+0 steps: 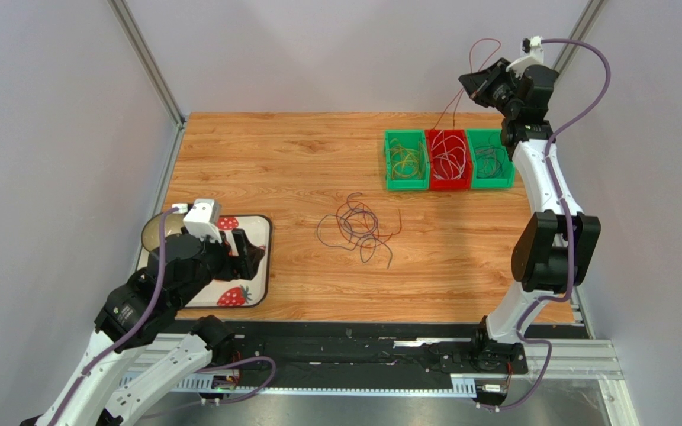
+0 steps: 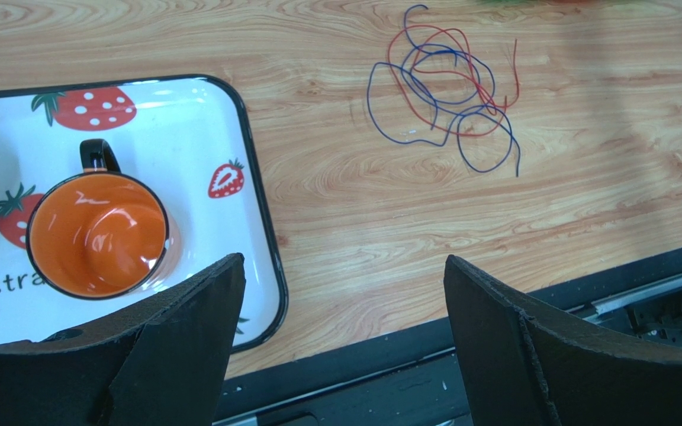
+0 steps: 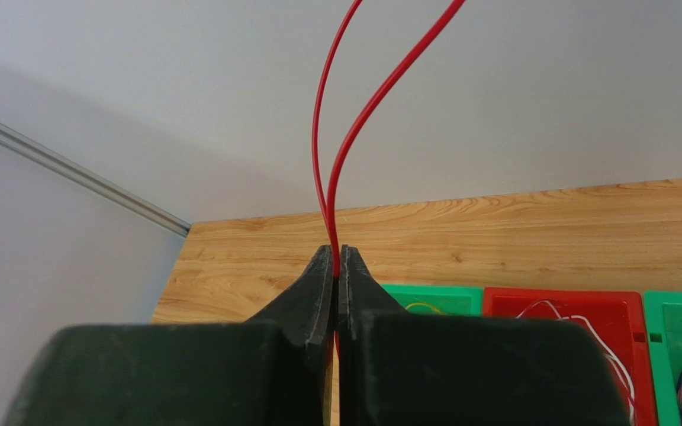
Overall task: Untangle the cables
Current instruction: Place the cable in the bin.
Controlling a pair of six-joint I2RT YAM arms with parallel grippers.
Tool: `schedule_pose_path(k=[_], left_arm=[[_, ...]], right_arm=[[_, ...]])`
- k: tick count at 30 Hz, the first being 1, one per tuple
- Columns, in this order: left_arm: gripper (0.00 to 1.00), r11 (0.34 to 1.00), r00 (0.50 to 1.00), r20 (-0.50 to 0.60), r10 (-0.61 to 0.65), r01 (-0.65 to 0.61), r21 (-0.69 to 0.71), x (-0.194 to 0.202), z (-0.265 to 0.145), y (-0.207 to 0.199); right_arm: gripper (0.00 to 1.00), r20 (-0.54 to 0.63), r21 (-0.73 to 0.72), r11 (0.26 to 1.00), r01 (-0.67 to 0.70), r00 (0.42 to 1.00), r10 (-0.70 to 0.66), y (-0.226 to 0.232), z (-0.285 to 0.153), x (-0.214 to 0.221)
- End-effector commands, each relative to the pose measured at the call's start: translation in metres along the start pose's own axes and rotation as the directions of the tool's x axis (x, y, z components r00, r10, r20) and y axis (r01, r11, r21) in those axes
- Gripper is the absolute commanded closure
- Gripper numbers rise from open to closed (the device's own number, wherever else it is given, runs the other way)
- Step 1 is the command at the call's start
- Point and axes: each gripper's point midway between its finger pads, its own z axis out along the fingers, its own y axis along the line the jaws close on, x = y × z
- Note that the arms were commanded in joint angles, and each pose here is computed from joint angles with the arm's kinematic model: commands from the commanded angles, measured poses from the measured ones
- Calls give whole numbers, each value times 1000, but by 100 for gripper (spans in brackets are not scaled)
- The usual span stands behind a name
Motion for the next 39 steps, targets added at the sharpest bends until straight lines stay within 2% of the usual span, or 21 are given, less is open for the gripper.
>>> schedule_pose_path(k=[1,9,16,20,39], left_arm=[[9,1000,1000,21,8,-8,10,-6,-2,-2],[9,1000,1000,21,9,-10,8,-6,-1,-2],[9,1000,1000,19,10,-11,9,-6,-1,-2],[9,1000,1000,16,11,-11,7,-6,-1,-2],[10,1000,1000,9,13,-13,6,-5,1,-2]], right_arm=[[100,72,-15,1000,12,997,-11,10,-6,-17],[100,41,121,992,39,998,-44,-22,-8,-2],[100,1,289,954,84,996,-88,-60,-19,14],[100,-23,339,935,99,995,-97,-74,-23,23],[100,-201,281,950,135,976,-80,-91,1,89]])
